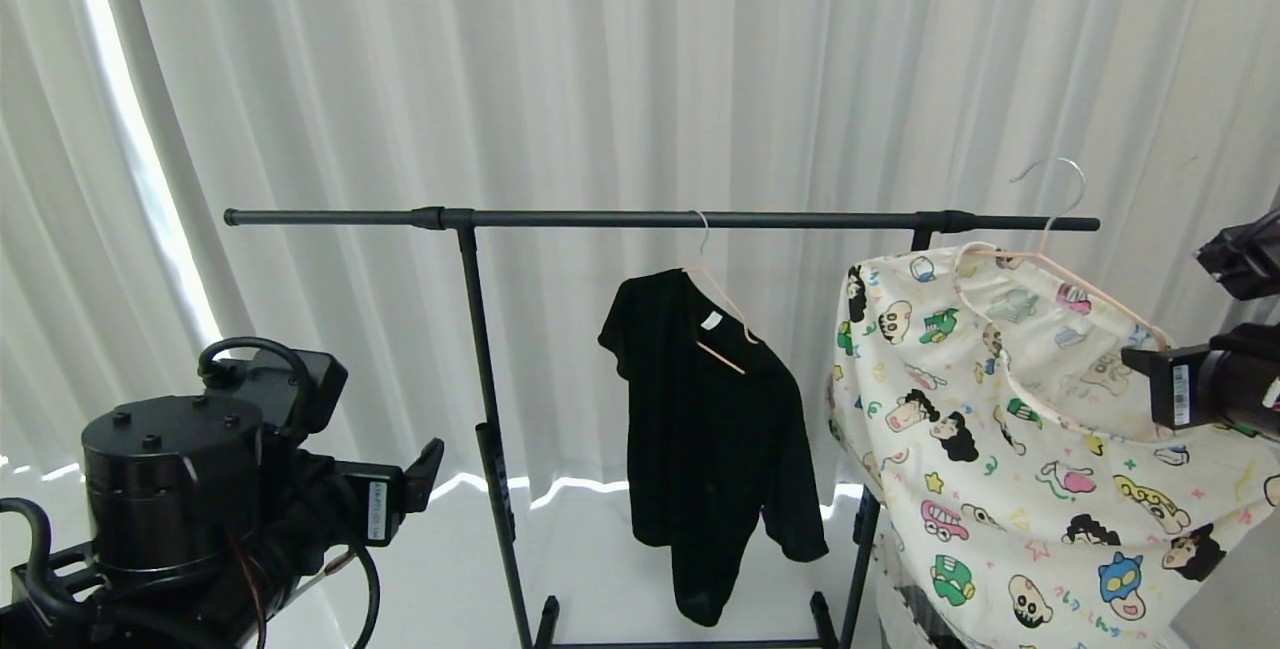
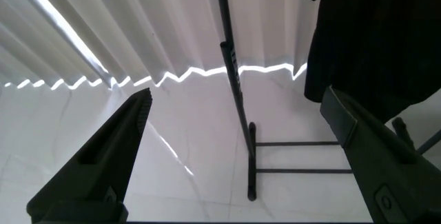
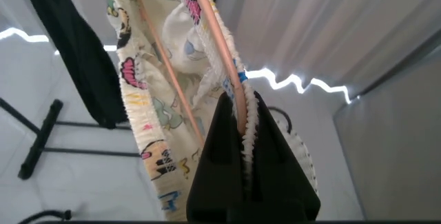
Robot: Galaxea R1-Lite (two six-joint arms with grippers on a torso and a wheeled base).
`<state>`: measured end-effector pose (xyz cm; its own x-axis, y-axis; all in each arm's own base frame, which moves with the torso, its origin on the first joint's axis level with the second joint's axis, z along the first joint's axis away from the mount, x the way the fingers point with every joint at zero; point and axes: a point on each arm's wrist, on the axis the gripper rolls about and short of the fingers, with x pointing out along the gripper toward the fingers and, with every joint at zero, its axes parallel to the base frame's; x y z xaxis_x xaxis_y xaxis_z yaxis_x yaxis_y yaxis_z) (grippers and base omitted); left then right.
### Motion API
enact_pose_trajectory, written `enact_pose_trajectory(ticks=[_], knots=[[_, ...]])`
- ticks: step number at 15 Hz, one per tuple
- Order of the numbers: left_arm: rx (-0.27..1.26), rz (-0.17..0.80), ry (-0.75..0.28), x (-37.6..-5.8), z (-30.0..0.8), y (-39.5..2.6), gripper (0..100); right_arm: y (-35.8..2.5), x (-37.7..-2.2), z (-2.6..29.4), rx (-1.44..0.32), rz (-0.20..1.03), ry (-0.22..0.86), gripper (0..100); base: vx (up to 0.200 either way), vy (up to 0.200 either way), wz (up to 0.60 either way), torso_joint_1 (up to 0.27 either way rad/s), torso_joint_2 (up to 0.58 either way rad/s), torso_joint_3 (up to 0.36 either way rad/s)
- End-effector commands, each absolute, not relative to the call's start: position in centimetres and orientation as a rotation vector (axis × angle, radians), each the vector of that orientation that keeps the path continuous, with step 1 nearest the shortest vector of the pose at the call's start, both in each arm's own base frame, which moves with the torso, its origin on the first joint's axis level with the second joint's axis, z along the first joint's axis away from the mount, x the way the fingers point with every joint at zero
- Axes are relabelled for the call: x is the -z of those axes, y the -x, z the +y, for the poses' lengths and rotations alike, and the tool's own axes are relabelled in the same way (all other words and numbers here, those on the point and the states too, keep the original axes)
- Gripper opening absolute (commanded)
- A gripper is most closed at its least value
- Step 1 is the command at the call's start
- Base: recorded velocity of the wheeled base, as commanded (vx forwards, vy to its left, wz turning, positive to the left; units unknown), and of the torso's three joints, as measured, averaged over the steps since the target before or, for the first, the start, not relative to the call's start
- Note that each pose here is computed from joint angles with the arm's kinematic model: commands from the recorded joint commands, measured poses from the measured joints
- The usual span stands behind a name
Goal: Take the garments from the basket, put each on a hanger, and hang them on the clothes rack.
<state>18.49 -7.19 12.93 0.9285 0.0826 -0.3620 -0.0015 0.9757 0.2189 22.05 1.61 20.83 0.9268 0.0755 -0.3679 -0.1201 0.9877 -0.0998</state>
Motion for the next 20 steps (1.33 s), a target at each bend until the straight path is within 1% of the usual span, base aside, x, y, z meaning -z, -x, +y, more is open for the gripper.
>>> enact_pose_trajectory(ticks=[1,6,14,18,20], knots=[[-0.025,0.362,-0.215,-13.2,-7.5,-18.2,100,-23.5,-20.8,2.0,-0.114,0.381,0.126,0,0.2,0.0,0.0,-0.007,0.0,0.012],[-0.022,0.357,-0.215,-13.4,-7.6,-18.2,100,-23.9,-21.0,2.2,-0.119,0.377,0.128,0,0.2,0.0,0.0,0.006,0.01,0.0],[-0.022,0.358,-0.215,-13.4,-7.6,-18.2,100,-24.4,-19.9,2.9,-0.144,0.422,0.139,0,0.2,0.0,0.0,0.003,0.0,0.002],[-0.022,0.361,-0.215,-13.3,-7.6,-18.2,100,-23.8,-18.6,3.5,-0.161,0.486,0.153,0,0.0,0.0,0.0,0.0,0.0,0.0],[-0.021,0.362,-0.216,-13.3,-7.6,-18.3,100,-23.6,-18.2,3.8,-0.17,0.499,0.158,0,0.0,0.0,0.0,0.0,0.0,0.0]])
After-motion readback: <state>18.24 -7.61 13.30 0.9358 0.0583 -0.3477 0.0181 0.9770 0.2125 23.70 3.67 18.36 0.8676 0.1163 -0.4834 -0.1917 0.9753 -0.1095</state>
